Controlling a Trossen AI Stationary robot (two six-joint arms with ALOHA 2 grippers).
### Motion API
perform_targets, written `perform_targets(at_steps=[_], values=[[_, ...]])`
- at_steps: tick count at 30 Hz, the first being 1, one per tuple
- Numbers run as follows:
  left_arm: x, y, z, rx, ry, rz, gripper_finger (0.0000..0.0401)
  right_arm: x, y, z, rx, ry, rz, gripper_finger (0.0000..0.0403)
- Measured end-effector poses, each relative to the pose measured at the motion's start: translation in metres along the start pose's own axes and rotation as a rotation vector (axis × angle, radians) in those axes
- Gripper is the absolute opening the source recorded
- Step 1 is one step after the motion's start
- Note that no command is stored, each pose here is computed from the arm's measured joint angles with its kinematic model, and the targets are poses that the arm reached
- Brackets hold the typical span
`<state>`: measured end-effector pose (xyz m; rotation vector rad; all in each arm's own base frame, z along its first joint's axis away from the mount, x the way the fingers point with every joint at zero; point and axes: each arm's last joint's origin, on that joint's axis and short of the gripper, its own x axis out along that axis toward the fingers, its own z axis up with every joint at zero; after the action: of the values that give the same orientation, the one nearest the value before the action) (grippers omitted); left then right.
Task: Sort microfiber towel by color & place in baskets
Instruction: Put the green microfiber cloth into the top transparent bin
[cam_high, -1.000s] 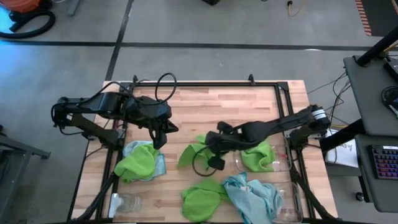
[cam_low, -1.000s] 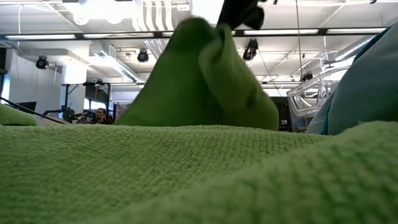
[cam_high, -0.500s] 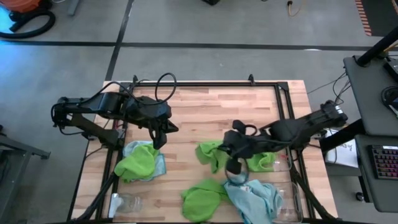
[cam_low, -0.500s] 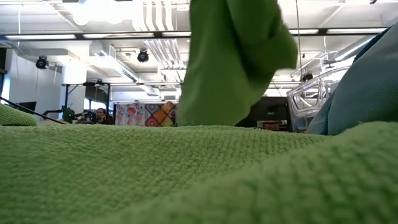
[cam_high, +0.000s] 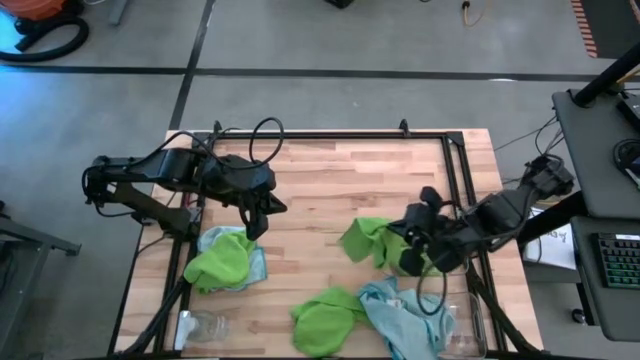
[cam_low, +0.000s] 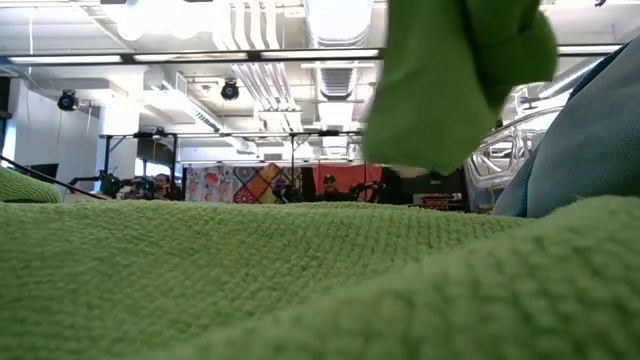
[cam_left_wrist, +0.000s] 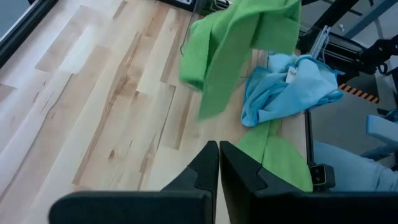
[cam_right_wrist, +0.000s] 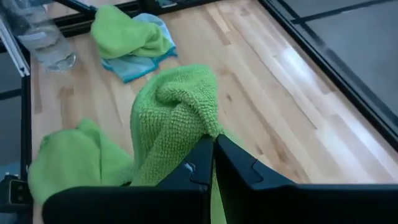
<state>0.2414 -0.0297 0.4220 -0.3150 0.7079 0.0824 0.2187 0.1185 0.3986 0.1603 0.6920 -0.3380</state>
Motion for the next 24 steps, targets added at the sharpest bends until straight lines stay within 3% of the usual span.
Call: perform_targets(at_steps=[9, 18, 24], values=[[0.000, 0.000, 0.001, -0.001, -0.008, -0.003, 0.0000, -0.022, -0.002, -0.022, 0.018, 0.057, -0.039, 0.0009], [0.000, 0.000, 0.001, -0.001, -0.009, -0.003, 0.0000, -0.033, -0.009, -0.044, 0.095, 0.156, -0.154, 0.0009], [0.000, 0.000, 0.001, -0.001, -0.010, -0.004, 0.0000, -0.037, -0.006, -0.051, 0.120, 0.199, -0.121, 0.0009]])
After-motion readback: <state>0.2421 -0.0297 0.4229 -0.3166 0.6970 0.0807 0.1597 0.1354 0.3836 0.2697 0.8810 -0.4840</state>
